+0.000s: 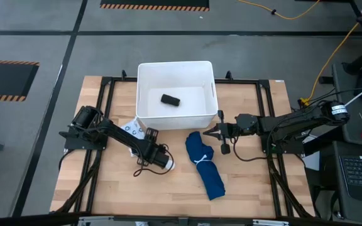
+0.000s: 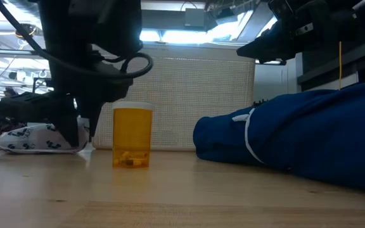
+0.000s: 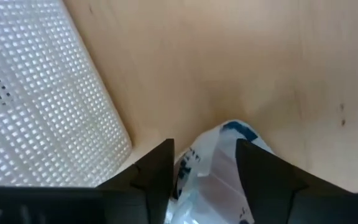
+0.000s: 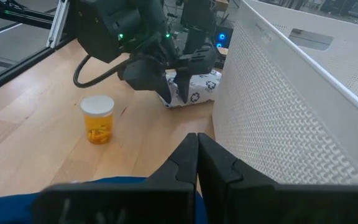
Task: Pick & place medical supplies in basket/bin
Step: Put the mailer bag into the white bin
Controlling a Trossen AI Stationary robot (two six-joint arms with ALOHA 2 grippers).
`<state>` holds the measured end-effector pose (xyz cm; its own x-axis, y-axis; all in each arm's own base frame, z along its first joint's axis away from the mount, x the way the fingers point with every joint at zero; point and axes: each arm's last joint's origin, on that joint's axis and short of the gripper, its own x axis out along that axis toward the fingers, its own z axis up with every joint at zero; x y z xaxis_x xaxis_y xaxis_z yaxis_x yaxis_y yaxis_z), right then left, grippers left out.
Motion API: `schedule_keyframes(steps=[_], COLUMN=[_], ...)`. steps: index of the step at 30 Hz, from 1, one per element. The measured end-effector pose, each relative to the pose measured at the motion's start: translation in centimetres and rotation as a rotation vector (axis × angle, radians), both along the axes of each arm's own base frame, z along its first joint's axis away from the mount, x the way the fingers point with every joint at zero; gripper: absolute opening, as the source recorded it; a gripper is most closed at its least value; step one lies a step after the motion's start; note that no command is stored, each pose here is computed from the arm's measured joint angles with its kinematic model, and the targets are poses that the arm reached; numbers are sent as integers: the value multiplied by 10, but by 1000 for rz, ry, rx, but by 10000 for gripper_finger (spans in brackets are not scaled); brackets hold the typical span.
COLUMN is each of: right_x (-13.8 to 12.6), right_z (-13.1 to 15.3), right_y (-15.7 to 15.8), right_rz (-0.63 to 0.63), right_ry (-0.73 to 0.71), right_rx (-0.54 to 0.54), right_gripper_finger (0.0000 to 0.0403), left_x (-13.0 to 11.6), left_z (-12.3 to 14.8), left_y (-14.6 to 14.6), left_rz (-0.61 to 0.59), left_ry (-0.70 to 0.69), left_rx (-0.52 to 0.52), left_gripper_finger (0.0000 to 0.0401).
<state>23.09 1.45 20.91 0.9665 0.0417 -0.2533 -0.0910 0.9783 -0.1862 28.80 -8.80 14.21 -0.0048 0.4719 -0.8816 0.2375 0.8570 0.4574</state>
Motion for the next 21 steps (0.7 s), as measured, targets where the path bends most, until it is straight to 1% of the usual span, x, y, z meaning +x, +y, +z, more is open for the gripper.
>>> schedule_keyframes(steps=[7,12,16,21], right_x=[0,0,0,0], right_z=[0,0,0,0], right_y=[0,0,0,0], right_rz=[0,0,0,-1], right_ry=[0,0,0,0], right_rx=[0,0,0,3], right_gripper_finger=[12,12,12,12], left_x=[0,0,-1,-1], left_z=[-1,-1,-1,-1], left_y=[-1,-1,-2,-2], left_rz=[12,36,35,-7], left_ry=[7,5,12,34], left_rx=[-44,-64,-70,-73], left_gripper_finger=[95,63,57,73])
